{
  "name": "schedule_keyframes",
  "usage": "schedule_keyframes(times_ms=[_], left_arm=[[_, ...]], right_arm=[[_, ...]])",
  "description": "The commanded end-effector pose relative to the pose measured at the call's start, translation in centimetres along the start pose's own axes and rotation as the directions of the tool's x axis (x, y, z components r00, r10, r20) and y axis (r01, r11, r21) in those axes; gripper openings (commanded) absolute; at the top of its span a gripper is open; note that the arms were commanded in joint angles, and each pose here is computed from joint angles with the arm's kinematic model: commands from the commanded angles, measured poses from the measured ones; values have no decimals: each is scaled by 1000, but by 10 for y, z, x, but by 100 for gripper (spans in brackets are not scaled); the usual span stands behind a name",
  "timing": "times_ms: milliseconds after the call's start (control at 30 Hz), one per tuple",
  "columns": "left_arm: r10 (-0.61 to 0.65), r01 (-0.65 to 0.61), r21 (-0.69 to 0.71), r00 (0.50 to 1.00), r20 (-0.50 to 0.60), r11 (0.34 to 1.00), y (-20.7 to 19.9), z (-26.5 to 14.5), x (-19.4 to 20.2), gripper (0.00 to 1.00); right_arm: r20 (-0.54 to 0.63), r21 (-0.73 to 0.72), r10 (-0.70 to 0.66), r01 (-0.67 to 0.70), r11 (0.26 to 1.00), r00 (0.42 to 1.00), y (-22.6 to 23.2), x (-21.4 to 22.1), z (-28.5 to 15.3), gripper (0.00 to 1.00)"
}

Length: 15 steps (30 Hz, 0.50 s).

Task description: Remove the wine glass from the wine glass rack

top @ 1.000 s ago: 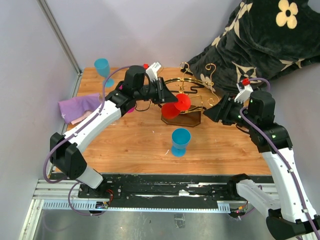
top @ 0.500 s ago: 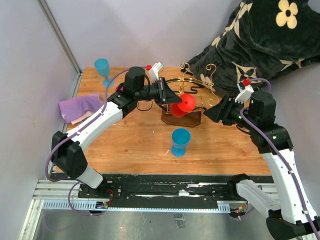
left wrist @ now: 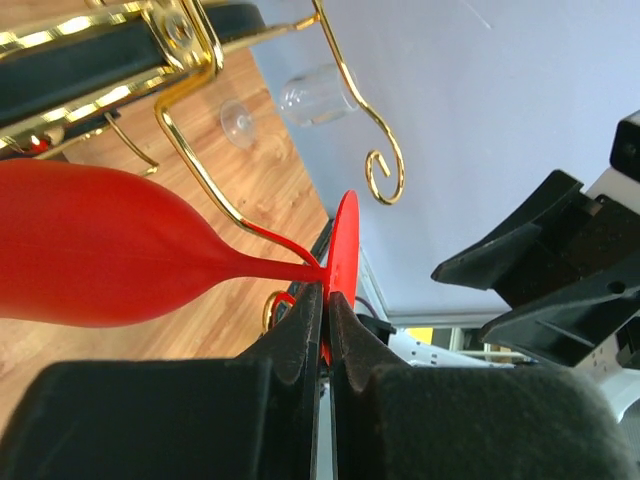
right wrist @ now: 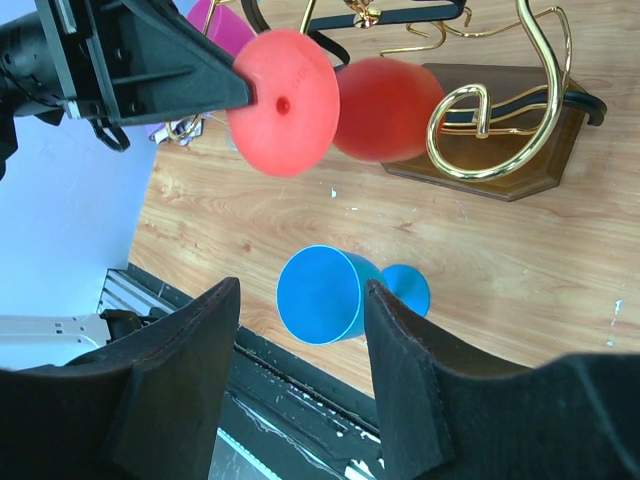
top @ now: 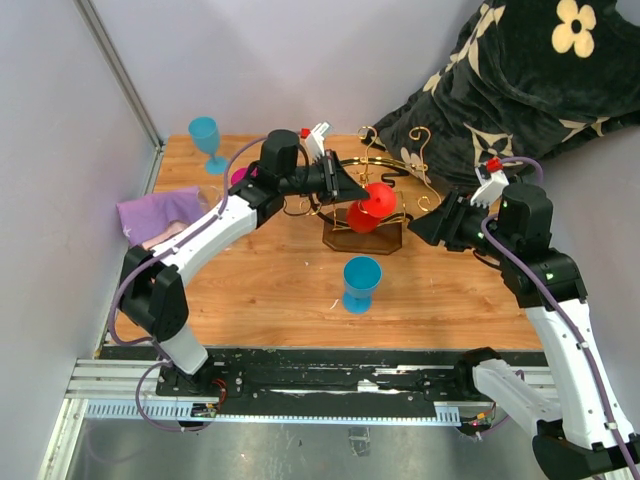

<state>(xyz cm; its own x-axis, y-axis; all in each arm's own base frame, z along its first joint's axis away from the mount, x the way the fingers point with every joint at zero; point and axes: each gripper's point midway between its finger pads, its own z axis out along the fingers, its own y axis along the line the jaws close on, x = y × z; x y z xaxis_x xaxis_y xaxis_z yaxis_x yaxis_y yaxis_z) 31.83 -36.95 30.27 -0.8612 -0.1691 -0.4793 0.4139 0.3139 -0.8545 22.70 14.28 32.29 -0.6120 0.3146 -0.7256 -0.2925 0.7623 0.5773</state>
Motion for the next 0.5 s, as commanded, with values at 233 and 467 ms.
schedule_keyframes(times_ms=[233, 467], left_arm=[[70, -67, -23, 983, 171, 997, -1, -37, -67, 1], [115, -109, -40, 966, 230, 993, -1, -63, -82, 1]], right_arm=[[36, 23, -28, 27, 999, 999, -5, -7, -5, 54], [31, 24, -31, 30, 999, 999, -7, -5, -4, 54]])
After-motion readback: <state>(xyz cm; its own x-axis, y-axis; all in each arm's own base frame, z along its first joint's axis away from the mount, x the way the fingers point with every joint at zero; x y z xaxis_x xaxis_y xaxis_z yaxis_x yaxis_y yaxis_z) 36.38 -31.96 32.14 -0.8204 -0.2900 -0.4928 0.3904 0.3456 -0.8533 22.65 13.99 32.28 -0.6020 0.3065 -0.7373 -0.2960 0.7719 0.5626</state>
